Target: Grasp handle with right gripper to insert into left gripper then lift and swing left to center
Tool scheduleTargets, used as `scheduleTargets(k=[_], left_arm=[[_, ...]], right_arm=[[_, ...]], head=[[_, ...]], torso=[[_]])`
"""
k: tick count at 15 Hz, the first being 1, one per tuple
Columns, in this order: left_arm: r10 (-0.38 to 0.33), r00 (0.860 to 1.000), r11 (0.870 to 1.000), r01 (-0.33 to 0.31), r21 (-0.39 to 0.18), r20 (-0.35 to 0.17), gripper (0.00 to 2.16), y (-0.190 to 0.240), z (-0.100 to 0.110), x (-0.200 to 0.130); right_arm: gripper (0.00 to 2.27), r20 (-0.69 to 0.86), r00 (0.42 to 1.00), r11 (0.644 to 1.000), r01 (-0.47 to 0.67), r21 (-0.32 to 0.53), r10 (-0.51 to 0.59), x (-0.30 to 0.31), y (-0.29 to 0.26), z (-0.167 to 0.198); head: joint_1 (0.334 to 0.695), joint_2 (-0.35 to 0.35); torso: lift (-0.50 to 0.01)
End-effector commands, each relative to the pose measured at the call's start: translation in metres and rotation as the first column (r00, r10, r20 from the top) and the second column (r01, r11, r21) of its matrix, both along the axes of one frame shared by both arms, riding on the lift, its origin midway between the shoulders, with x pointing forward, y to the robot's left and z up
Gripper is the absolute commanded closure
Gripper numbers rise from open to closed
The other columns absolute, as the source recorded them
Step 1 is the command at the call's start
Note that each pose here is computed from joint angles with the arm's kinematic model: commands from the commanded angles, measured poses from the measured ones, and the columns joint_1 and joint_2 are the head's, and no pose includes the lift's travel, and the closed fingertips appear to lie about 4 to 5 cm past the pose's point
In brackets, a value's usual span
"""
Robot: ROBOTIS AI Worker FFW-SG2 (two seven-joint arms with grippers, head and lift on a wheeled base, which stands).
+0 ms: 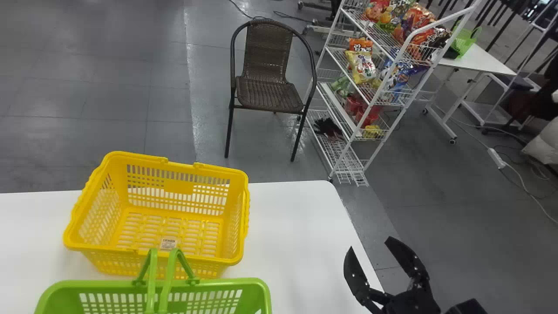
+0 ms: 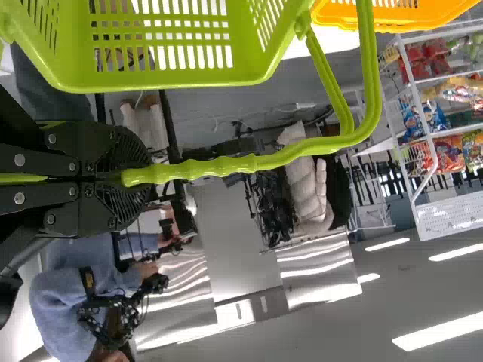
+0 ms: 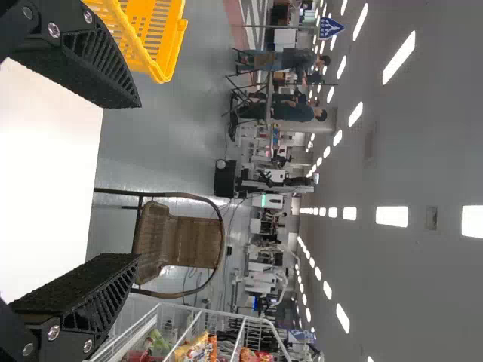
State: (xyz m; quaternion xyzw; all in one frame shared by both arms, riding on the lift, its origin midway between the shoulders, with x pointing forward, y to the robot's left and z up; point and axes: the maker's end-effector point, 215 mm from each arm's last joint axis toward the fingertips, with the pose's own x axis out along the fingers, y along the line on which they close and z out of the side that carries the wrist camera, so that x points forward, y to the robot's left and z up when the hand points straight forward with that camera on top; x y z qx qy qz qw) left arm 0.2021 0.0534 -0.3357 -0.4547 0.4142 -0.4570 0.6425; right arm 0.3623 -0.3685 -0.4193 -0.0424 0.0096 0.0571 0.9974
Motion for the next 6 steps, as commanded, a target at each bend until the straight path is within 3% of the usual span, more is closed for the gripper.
scheduleTargets(k=[1,6], left_arm=[[-0.004,1.0,1.0,0.004,-0.001,-0.01,1.97,-0.0002,-0.0004,-0.0031],[-0.003,1.0,1.0,0.003,-0.003,-0.013,1.97,-0.0001,-0.0002,-0.004]], right_arm=[[0.11,0.0,1.0,1.0,-0.001,0.001,0.001,0.0,0.0008,-0.0003],[0.11,0.0,1.0,1.0,-0.004,0.002,0.004,0.0003,0.0026,0.0]], head=[[0.695,-0.35],[0.695,-0.35]], torso=[[0.0],[0.0]])
